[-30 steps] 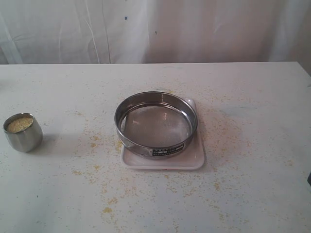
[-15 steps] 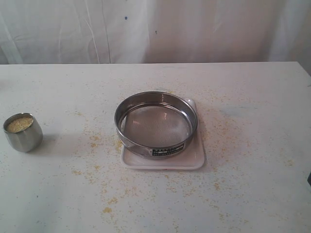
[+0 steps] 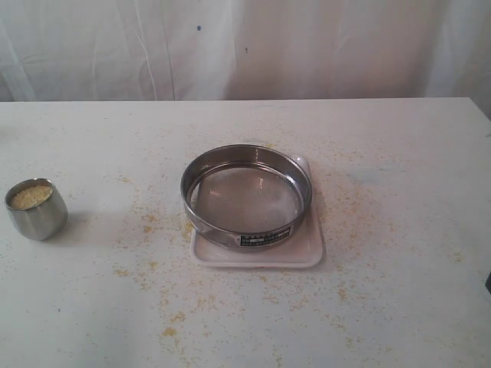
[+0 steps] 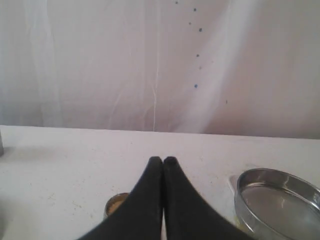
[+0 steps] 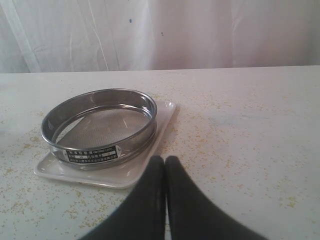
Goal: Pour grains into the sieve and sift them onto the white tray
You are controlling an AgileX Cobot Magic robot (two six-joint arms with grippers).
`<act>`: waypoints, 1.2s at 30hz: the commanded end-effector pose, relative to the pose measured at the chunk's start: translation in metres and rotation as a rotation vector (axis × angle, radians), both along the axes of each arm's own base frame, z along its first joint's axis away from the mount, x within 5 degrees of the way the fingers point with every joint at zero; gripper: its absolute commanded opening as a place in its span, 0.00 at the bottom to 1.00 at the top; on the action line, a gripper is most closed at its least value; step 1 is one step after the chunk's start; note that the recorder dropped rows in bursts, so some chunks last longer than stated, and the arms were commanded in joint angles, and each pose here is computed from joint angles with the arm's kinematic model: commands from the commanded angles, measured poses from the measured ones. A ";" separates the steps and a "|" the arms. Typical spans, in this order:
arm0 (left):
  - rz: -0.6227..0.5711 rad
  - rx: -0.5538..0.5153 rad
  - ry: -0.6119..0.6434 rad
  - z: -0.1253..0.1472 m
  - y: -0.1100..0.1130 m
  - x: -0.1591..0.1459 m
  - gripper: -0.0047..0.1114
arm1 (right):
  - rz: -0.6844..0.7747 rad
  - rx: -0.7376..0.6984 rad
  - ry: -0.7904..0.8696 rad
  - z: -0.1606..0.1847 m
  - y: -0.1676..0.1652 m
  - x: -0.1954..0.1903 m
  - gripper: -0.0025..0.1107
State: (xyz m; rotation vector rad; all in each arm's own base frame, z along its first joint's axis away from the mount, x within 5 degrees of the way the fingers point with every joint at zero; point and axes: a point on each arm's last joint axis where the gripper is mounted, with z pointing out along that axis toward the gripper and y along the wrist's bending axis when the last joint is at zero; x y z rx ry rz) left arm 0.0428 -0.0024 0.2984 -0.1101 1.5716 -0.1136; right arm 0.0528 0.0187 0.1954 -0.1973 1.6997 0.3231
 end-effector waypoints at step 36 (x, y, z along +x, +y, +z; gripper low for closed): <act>-0.027 -0.110 0.188 -0.110 -0.001 0.041 0.73 | -0.002 -0.012 -0.001 -0.002 0.000 0.000 0.02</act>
